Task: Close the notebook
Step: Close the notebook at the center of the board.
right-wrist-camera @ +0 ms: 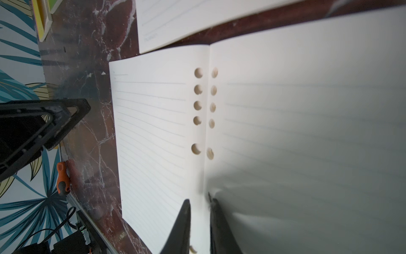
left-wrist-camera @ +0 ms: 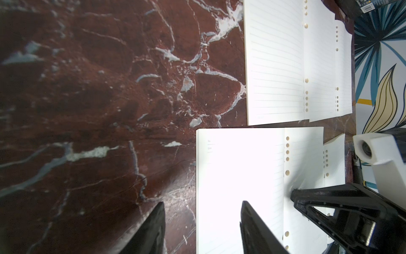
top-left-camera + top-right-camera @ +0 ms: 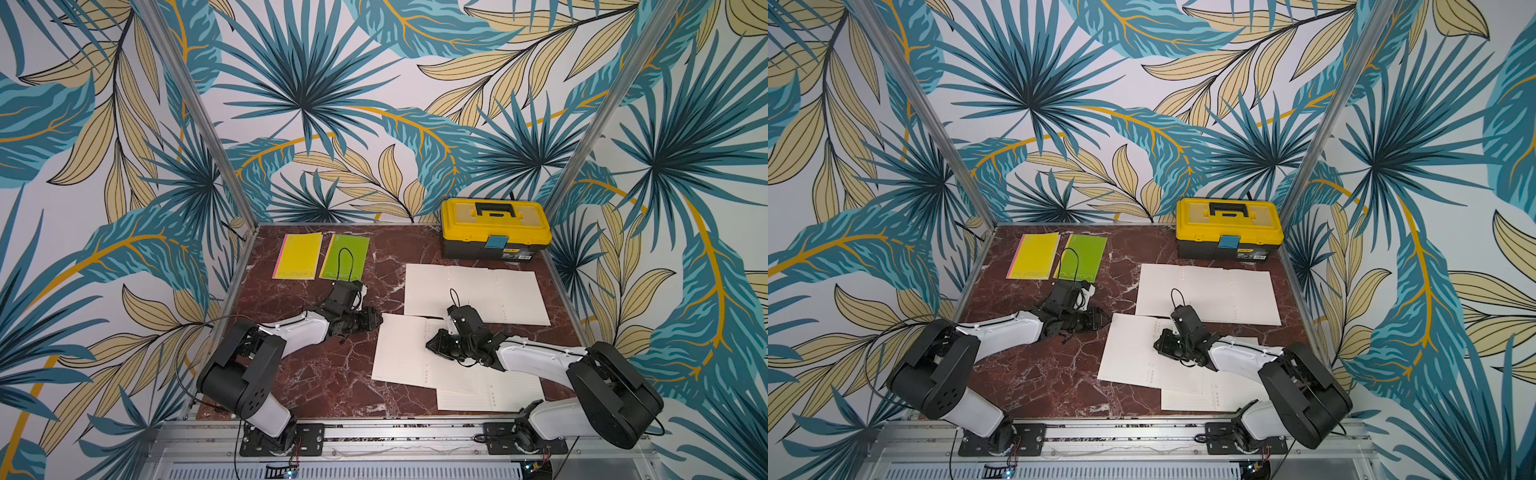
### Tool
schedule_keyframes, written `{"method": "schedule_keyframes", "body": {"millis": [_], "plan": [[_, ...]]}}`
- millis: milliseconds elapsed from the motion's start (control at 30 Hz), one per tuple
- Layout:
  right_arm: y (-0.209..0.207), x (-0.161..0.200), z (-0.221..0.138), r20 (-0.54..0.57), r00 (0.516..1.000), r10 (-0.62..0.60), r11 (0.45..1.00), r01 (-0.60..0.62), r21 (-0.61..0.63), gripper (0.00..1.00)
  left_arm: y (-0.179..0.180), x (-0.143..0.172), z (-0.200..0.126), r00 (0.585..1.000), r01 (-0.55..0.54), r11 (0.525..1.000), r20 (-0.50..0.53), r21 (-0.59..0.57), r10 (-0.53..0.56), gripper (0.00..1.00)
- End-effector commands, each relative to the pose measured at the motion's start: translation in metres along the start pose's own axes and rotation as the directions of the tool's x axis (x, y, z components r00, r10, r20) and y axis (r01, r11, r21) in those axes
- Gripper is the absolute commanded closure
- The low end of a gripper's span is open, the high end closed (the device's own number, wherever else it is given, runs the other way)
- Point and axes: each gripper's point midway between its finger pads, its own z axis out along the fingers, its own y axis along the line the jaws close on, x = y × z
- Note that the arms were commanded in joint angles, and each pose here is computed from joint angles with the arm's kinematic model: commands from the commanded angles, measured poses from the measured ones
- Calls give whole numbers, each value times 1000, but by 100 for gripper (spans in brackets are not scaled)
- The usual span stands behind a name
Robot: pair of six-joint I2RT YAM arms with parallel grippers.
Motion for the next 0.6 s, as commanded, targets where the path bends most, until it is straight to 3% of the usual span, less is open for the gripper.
{"method": "schedule_keyframes", "body": {"millis": [0, 233, 567], "plan": [[-25, 15, 9, -29, 999, 46, 996, -43, 73, 82, -1, 3, 4, 1000, 2, 1000, -11, 7, -2, 44], [-47, 27, 16, -54, 995, 87, 987, -79, 136, 82, 1, 10, 8, 1000, 3, 1000, -31, 2, -3, 44], [-33, 31, 35, -129, 990, 64, 993, -51, 104, 83, 14, 18, 10, 999, 11, 999, -48, -51, -13, 44]]}}
